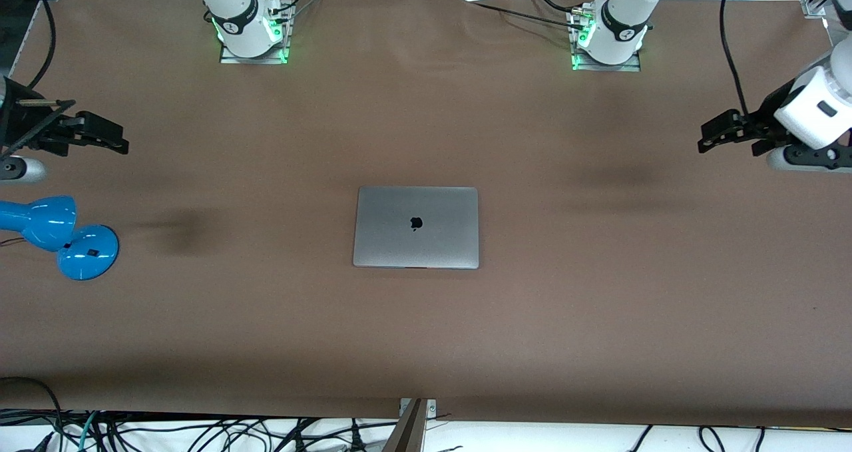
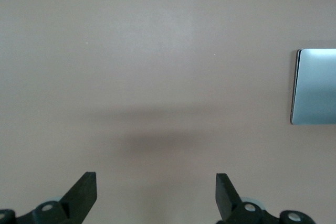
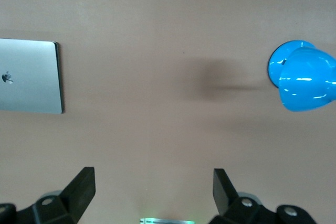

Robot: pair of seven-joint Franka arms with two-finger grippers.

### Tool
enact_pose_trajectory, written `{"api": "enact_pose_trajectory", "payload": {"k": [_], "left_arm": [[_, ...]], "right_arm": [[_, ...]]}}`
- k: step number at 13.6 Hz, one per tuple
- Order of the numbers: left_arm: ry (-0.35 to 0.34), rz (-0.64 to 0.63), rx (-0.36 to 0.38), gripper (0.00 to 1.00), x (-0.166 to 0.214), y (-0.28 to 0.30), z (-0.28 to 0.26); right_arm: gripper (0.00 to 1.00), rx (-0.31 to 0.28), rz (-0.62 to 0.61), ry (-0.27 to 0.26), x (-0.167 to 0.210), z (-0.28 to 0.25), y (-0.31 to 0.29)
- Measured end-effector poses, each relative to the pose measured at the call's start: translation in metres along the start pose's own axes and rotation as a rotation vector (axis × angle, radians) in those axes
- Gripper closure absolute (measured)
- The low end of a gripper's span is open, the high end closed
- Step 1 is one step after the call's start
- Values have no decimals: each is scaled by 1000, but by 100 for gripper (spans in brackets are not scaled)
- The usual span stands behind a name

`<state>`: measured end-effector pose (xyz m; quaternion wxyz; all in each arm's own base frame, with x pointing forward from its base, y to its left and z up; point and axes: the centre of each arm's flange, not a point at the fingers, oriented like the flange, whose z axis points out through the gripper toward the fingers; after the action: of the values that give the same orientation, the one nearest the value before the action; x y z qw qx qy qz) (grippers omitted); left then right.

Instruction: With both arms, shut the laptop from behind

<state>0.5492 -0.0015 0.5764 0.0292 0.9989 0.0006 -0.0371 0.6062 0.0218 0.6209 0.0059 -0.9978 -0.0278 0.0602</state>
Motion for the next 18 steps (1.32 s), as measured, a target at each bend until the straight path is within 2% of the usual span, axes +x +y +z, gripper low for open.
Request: {"api": "enact_pose_trajectory", "payload": {"k": [6, 10, 18], "left_arm": [[3, -19, 16, 0, -11, -25, -12], [2, 6, 87, 0, -10, -20, -13], [4, 0, 80, 0, -10, 2, -12]], "right_arm": [[0, -20, -4, -12, 1, 6, 9], [0, -19, -11, -21, 2, 10, 5], [0, -20, -16, -22, 2, 10, 1]]}}
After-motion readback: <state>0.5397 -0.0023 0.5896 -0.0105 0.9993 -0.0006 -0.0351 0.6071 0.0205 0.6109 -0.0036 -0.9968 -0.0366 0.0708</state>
